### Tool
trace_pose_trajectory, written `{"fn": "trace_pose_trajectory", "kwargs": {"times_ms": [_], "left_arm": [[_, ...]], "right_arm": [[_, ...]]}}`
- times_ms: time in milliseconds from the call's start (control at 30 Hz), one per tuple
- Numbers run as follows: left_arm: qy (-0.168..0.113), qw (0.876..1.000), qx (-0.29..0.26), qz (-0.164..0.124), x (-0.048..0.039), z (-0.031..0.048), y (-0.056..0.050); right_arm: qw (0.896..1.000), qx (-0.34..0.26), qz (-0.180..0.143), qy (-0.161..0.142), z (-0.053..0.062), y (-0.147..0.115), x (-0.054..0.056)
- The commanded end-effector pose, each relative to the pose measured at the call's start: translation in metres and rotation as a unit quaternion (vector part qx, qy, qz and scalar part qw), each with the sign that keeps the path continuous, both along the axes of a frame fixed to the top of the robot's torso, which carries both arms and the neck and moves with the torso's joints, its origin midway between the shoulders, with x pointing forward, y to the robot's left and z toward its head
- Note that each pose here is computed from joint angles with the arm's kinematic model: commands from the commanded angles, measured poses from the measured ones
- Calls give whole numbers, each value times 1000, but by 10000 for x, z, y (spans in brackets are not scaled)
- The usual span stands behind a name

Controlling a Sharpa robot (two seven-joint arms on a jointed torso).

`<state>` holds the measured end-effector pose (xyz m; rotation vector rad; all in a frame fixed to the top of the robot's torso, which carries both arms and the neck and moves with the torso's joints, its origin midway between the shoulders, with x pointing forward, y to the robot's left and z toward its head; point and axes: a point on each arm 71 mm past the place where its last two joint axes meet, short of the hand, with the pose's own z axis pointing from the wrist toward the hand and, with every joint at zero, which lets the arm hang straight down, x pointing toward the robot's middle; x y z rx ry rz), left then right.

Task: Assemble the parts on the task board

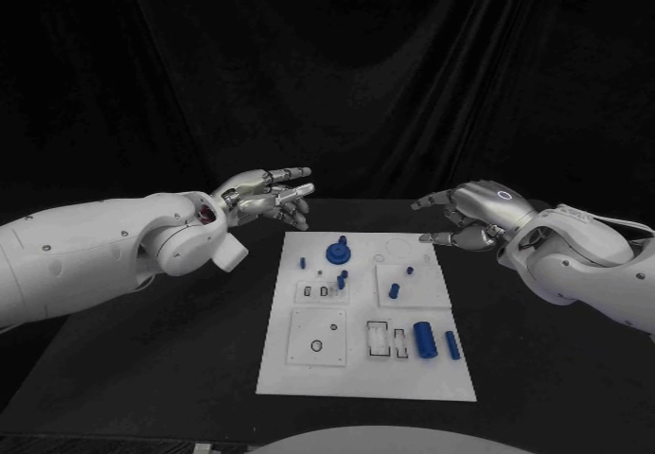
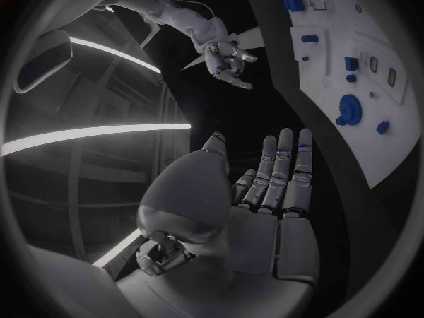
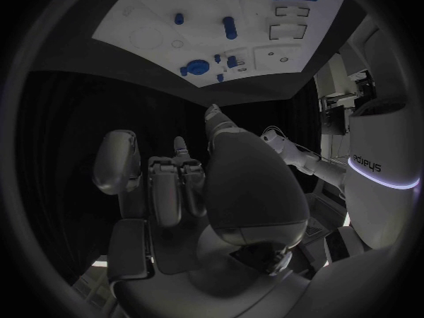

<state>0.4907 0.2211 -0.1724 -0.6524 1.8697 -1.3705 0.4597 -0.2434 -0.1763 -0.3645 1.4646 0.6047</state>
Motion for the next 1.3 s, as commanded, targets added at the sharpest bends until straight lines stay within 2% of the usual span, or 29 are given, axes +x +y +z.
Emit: {"fn": "trace_pose_trajectory", "kwargs": {"times_ms": [33,167,300,367,567,867,967,1133,1300], "left_arm": [[84,984,150,-44,1,-131,-38],[75,964,247,-63,71,-121,-97],[71,945,314,-60,112,-128,-100],[73,935,342,-59,152,-138,-135],[77,919,382,-60,225,-158,-289],[69,896,432,-81,281,-185,-619],[71,890,442,-84,310,-202,-695],[83,881,458,-82,352,-251,-747],[99,873,473,-70,389,-344,-754]], "right_arm": [[999,-13,-20,23,-41,-26,21],[999,-19,-26,32,-83,-31,25],[999,-24,-29,39,-124,-28,44],[998,-26,-33,43,-150,-48,50],[998,-27,-37,46,-197,-77,38],[998,-20,-34,43,-217,-60,10],[998,-19,-33,41,-216,-54,5],[999,-17,-32,40,-213,-50,-6],[999,-15,-32,40,-215,-58,-19]]}}
